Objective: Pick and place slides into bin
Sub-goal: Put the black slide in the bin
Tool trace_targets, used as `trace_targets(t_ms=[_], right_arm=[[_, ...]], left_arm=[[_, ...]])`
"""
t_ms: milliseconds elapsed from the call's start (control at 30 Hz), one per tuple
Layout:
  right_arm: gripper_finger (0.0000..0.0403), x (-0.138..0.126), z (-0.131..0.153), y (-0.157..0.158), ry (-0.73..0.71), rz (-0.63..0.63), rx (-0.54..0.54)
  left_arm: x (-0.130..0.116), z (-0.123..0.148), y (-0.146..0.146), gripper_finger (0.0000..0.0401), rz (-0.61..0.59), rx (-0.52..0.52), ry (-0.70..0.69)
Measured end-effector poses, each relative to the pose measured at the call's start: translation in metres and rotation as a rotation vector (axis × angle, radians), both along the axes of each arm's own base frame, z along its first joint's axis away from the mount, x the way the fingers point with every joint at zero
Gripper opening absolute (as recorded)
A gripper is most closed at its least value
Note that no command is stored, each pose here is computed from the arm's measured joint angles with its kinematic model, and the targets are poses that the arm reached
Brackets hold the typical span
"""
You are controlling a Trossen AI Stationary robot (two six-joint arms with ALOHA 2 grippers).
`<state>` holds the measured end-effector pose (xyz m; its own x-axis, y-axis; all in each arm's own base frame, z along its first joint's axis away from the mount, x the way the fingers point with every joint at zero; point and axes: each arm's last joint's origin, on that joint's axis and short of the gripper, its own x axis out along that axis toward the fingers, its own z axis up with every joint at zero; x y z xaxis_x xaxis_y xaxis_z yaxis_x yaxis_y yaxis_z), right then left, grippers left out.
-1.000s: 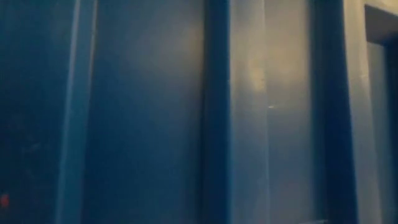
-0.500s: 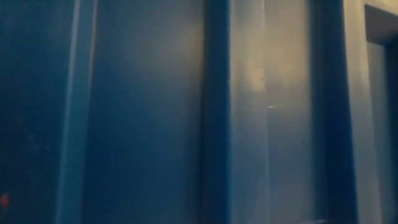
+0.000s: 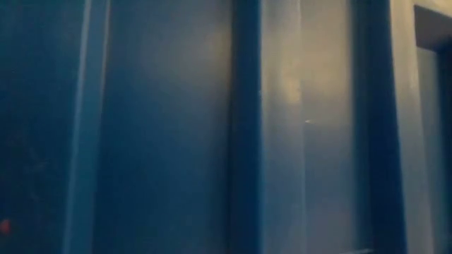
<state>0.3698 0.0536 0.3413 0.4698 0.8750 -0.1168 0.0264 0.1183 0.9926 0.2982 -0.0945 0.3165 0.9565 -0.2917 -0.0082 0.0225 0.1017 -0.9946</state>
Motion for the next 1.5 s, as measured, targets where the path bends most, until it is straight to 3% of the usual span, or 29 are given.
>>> trace_targets(t_ms=[33, 333, 633, 733, 900, 1133, 1267, 1400, 1500], right_arm=[[0.0027, 0.0, 0.001, 0.0, -0.003, 0.0, 0.003], [0.0057, -0.002, 0.004, 0.004, -0.079, -0.009, -0.032], [0.0092, -0.024, 0.027, -0.003, -0.243, -0.123, -0.181], [0.0093, -0.042, 0.034, -0.012, -0.255, -0.105, -0.249], [0.0093, -0.06, 0.039, -0.018, -0.214, -0.191, -0.346], [0.0098, -0.07, 0.056, -0.013, -0.237, -0.439, -0.411], [0.013, -0.072, 0.064, -0.006, -0.296, -0.513, -0.406], [0.0192, -0.072, 0.071, 0.004, -0.338, -0.532, -0.354], [0.0239, -0.075, 0.07, 0.006, -0.315, -0.611, -0.402]], left_arm=[[0.0, 0.0, 0.0, 0.0034, 0.001, 0.0, 0.0], [-0.002, 0.002, 0.001, 0.0034, 0.025, 0.007, 0.005], [-0.027, 0.019, 0.005, 0.0033, 0.073, 0.084, 0.015], [-0.045, 0.026, 0.012, 0.0033, 0.119, 0.136, 0.053], [-0.078, 0.04, 0.026, 0.0033, 0.213, 0.192, 0.085], [-0.115, 0.059, 0.046, 0.0033, 0.477, 0.26, 0.055], [-0.126, 0.065, 0.052, 0.0033, 0.561, 0.323, 0.024], [-0.133, 0.071, 0.056, 0.0033, 0.632, 0.356, 0.005], [-0.138, 0.072, 0.059, 0.0033, 0.675, 0.378, 0.007]])
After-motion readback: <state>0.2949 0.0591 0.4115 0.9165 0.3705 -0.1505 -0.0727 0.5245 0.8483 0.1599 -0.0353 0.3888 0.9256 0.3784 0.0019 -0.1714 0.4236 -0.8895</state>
